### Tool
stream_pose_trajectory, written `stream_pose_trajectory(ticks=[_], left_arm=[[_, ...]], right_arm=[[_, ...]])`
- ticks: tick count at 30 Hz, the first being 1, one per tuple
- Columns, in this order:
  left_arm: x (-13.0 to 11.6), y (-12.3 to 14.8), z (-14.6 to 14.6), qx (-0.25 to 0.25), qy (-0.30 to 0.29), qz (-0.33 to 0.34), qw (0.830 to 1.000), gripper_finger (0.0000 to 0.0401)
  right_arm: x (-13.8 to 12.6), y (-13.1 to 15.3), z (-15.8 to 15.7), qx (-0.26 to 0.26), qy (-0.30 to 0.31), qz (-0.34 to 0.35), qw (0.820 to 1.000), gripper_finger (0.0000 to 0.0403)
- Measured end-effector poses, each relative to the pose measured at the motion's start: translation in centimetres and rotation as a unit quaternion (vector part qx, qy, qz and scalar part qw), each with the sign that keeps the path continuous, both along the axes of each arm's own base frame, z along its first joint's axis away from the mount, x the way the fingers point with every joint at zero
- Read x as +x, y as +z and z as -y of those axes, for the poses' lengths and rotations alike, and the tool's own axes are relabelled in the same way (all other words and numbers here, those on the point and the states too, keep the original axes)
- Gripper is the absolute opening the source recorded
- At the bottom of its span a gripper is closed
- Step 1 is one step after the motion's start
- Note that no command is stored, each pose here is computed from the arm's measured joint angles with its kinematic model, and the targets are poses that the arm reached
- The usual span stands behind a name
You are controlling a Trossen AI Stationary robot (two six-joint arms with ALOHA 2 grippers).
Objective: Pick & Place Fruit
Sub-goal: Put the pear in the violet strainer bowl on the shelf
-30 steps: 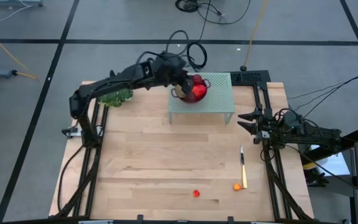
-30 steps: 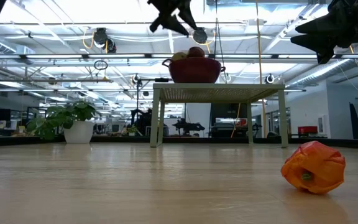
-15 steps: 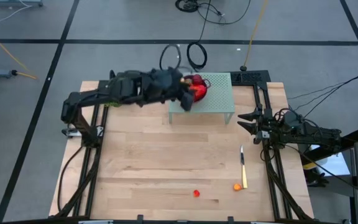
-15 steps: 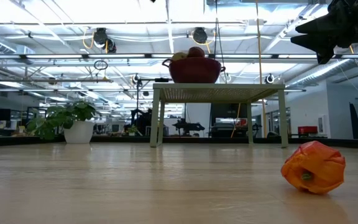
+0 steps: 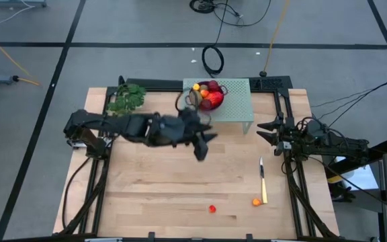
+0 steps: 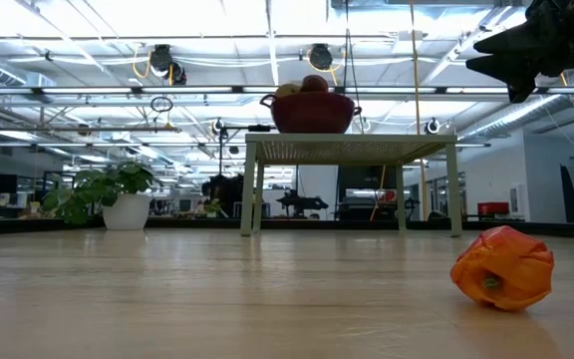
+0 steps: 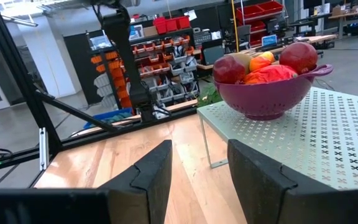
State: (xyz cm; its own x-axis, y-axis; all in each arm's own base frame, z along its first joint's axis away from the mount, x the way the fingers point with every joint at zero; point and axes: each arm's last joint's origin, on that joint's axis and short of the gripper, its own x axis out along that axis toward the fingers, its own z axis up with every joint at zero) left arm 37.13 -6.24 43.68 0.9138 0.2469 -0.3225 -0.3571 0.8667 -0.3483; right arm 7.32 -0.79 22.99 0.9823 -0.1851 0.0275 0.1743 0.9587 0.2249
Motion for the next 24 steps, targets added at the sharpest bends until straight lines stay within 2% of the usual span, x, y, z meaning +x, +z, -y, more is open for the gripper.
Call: stream_pose_trajectory(ticks=[4,9,13,16,21,24], left_arm=[[0.5,-1.6,2.9,-0.023,-0.047,-0.019,0.998,0.0161],[1.2,-3.7,6.2,-0.044,-0.069,-0.025,0.996,0.0161],[1.4,-5.1,8.0,-0.025,-0.058,-0.023,0.998,0.0161],[1.4,-6.1,8.7,-0.019,-0.058,-0.036,0.998,0.0161],[1.6,-8.3,8.9,-0.036,-0.053,-0.043,0.997,0.0161],[1.5,-9.9,8.8,-0.054,-0.066,-0.068,0.994,0.0161]], right_arm=[[0.0,0.0,0.0,0.0,0.0,0.0,1.0,0.0151],[0.0,0.0,0.0,0.0,0.0,-0.001,1.0,0.0151],[0.1,0.0,0.0,0.0,0.001,0.0,1.0,0.0151],[0.1,0.0,0.0,0.0,0.001,0.002,1.0,0.0151],[0.1,0.0,0.0,0.0,0.002,0.002,1.0,0.0151],[0.1,0.1,0.0,0.0,0.002,0.004,1.0,0.0151]])
